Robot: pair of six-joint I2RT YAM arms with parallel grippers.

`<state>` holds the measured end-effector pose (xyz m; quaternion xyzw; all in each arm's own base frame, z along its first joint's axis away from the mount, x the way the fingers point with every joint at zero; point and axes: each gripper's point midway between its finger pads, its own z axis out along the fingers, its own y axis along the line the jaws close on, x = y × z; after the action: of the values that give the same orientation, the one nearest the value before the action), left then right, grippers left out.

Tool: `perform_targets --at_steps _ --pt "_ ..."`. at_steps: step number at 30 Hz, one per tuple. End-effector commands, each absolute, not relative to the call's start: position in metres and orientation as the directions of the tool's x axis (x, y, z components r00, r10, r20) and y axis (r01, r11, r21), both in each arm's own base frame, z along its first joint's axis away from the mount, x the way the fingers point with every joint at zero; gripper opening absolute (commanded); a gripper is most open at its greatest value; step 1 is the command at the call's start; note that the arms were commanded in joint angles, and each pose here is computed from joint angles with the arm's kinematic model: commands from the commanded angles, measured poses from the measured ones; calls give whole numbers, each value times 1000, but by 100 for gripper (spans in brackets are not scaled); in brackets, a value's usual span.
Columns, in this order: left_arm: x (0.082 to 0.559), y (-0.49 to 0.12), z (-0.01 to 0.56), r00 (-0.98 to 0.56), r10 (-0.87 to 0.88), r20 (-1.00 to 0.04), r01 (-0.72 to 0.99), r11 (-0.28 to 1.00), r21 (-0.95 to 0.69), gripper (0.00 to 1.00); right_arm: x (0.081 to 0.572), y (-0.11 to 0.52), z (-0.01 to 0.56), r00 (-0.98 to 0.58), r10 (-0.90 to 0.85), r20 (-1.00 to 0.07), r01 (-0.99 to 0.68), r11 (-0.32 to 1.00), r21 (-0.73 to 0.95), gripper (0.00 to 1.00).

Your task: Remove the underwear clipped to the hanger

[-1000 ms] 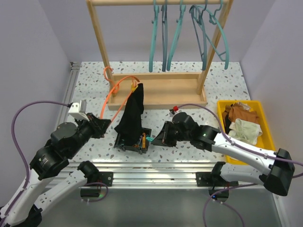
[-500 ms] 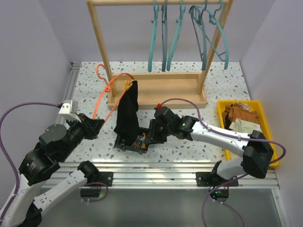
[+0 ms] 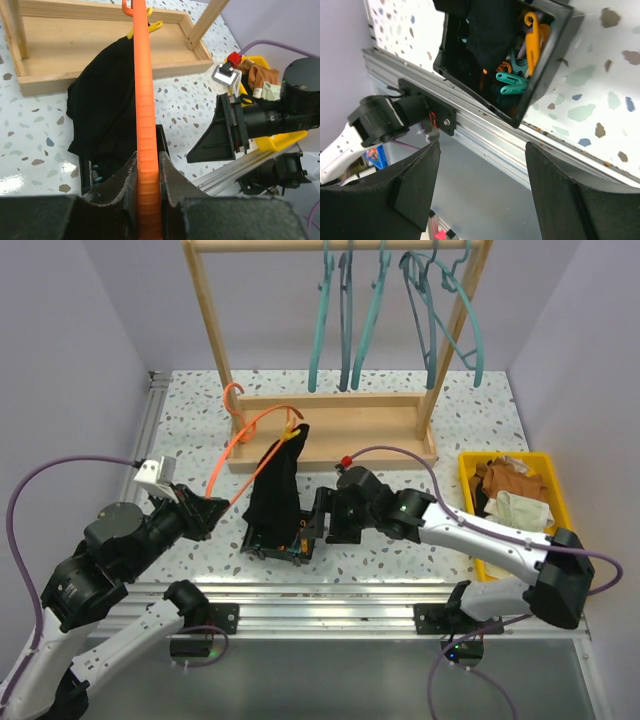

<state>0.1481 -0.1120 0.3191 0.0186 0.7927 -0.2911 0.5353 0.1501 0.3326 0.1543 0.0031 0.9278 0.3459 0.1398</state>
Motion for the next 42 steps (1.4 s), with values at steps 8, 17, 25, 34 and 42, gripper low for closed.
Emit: perform_targets --at_steps 8,17,25,34,42 --pt "131 -176 301 -532 -118 -838 594 653 -469 0 175 255 201 -811 433 -395 63 735 675 75" --pt "126 -187 291 -559 -91 -824 625 607 -491 0 198 232 193 -697 666 -266 225 555 801 90" --pt "124 -188 295 -557 -95 -825 633 595 -496 0 223 242 194 -618 782 -84 250 297 922 92" --pt "125 -187 288 -561 -86 -823 625 608 -490 0 235 249 209 -617 787 1 228 177 957 90" --pt "124 -186 294 -550 -101 -829 631 600 -491 0 254 258 200 -610 791 48 299 174 938 83"
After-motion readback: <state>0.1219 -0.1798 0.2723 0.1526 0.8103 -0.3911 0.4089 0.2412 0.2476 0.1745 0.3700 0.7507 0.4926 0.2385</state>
